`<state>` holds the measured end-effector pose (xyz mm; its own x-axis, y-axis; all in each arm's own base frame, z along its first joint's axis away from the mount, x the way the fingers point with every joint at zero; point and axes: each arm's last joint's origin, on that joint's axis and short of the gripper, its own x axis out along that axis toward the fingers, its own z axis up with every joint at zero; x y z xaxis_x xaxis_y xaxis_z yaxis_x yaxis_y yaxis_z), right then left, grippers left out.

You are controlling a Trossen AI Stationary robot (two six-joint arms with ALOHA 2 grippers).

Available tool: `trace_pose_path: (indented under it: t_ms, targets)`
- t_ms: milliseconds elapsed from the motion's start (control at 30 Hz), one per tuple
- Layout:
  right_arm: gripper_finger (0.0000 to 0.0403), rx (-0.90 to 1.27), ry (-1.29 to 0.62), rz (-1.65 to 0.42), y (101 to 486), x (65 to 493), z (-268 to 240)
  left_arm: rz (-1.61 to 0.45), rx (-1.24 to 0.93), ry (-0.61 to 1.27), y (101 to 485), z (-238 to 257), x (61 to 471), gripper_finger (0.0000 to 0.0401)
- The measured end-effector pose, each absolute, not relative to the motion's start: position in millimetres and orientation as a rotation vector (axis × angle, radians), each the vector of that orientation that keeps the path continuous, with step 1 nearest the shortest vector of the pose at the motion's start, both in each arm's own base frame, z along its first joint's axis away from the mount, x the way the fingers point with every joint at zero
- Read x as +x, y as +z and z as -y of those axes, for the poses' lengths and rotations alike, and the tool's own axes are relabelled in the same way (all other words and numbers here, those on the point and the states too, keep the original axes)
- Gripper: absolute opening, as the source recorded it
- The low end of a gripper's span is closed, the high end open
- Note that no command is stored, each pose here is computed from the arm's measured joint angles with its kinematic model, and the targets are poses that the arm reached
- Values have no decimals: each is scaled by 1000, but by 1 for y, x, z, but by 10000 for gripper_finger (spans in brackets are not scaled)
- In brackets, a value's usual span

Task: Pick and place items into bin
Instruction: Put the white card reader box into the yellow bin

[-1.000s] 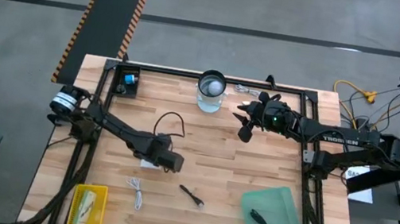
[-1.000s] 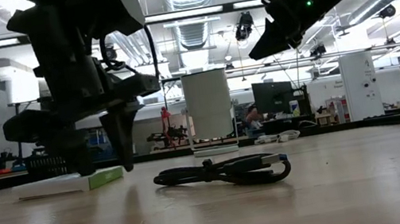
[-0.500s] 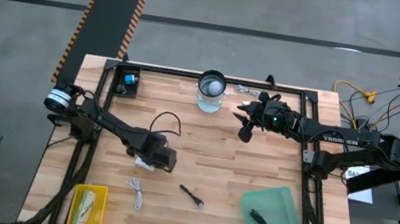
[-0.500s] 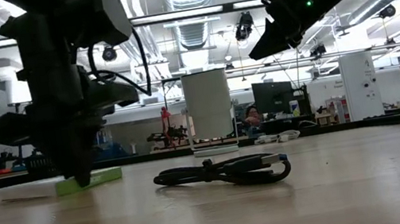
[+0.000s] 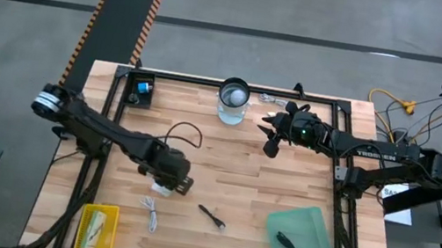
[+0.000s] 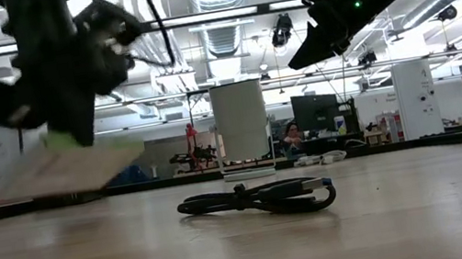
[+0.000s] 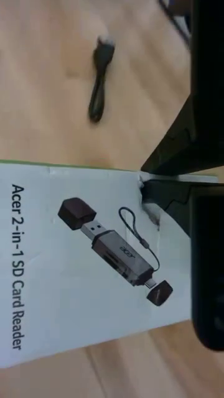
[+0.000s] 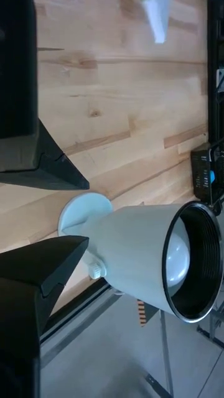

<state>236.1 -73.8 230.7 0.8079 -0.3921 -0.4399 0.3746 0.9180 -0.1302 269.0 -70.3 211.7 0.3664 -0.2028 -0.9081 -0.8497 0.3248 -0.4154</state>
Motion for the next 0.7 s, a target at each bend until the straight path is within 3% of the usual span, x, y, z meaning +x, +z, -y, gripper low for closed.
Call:
trace_pose_path:
  t_ms: [433,700]
  targets:
    - [109,-26,-413,-479,230,236,74,-901,-1197,238,308,112,231,0]
    - [111,-25,-413,-478,230,236,74,-947,-1345,368,302,154,200,0]
